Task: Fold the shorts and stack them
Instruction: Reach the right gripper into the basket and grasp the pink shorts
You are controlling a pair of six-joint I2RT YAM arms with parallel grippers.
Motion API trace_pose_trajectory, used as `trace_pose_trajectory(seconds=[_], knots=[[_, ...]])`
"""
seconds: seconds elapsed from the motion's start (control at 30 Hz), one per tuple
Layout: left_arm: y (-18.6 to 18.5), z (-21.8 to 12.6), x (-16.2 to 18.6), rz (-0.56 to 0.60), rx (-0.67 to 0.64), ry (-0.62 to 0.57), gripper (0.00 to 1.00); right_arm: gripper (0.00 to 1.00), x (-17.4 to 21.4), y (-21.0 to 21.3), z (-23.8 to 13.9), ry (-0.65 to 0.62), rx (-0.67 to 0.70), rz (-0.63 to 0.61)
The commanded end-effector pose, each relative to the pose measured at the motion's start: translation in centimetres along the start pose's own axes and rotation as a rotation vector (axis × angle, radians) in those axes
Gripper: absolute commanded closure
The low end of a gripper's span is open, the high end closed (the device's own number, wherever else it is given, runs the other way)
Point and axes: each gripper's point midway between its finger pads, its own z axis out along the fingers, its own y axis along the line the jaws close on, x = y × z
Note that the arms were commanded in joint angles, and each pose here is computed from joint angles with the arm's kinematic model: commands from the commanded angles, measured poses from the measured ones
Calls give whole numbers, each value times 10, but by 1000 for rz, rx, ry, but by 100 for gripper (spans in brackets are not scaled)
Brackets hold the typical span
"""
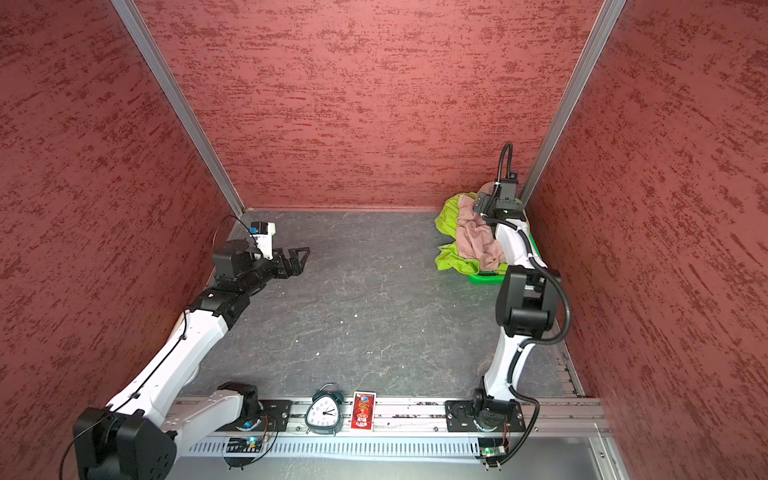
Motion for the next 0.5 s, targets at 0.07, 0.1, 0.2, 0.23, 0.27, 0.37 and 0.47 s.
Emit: trace_pose_trajectory(seconds=[0.07,0.1,0.2,0.23,0.27,0.37,0.47], knots=[[-8,-17,17,-20,16,57,1,1,-2,11,19,19,-41,-9],[-8,-19,18,-17,16,52,1,1,0,13,25,22,-55,-5],[-7,-22,23,-17,15,46,1,1,11,15,45,52,-47,10],[-6,-23,24,-19,8,48,1,1,16,16,52,65,-49,12],[-5,-23,26,-22,3,52,1,2,18,17,56,70,-53,14],[-3,-24,28,-25,-6,65,1,15,21,23,66,76,-77,17],[-3,-23,30,-27,-8,79,1,46,11,31,64,69,-117,22]])
